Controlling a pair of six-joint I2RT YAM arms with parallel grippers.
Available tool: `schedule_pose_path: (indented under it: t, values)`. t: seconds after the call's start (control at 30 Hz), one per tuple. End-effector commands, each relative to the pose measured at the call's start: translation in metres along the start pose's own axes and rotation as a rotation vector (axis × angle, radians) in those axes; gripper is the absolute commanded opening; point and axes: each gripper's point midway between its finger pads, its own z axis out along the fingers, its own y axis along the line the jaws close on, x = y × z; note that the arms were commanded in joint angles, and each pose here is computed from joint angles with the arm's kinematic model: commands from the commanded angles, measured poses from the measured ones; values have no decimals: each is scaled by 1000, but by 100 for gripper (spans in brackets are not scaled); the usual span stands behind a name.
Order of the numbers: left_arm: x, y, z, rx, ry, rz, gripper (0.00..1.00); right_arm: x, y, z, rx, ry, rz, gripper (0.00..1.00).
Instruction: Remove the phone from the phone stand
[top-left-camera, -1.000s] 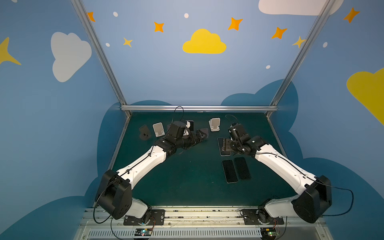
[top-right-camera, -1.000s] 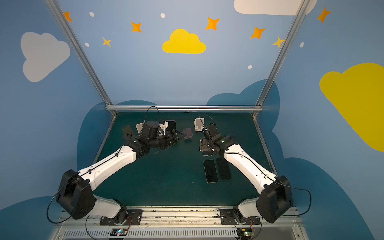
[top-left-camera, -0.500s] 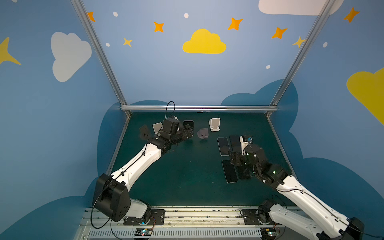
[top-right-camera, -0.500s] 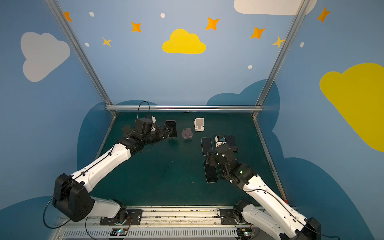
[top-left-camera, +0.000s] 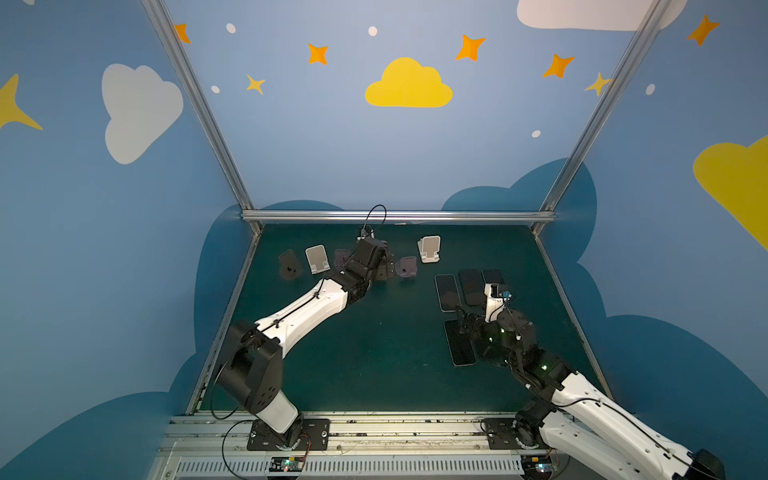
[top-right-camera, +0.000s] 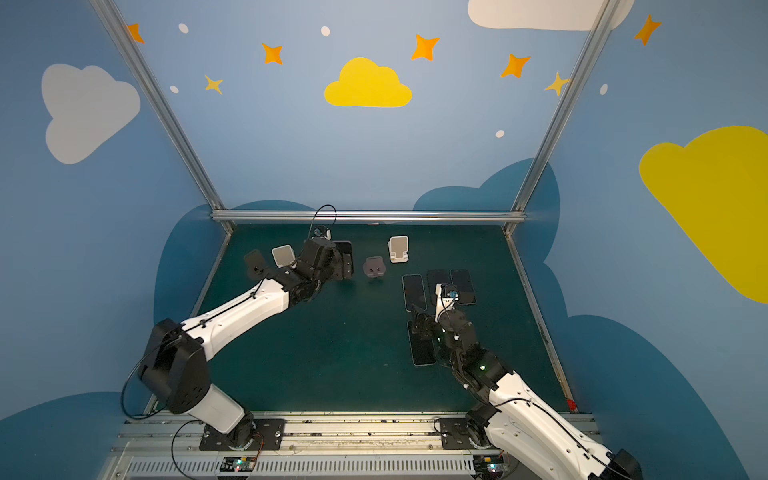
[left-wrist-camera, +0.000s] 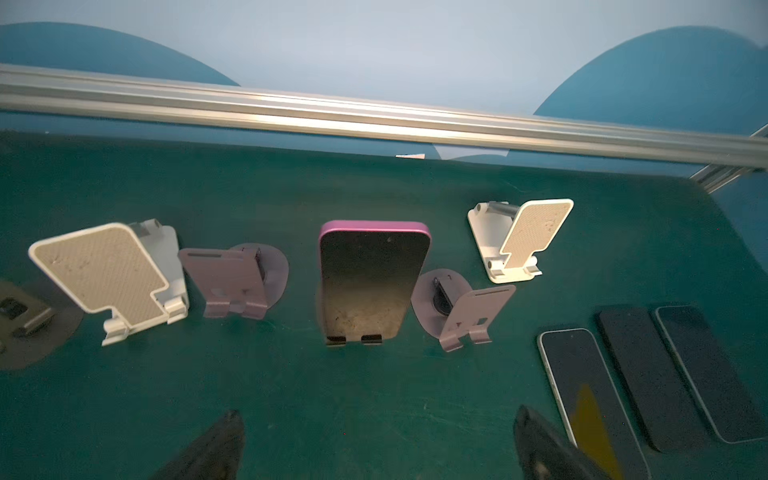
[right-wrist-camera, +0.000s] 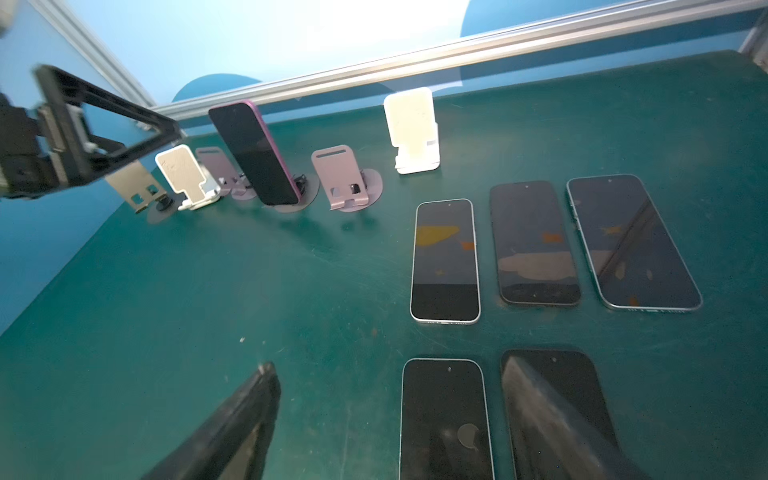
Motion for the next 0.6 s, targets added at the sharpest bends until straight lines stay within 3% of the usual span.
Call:
schedule_pose_path:
  t: [0.0, 0.2, 0.57]
  values:
    - [-10, 2, 14, -75, 2, 75, 100, -10, -13, -7, 57, -58, 42, 85]
    - [-11, -1, 38, -109, 39, 118, 100, -5, -19, -9, 49, -97, 45, 87]
    - [-5, 7, 71, -103, 127, 47, 100, 15, -21, 6, 68, -25, 33, 87]
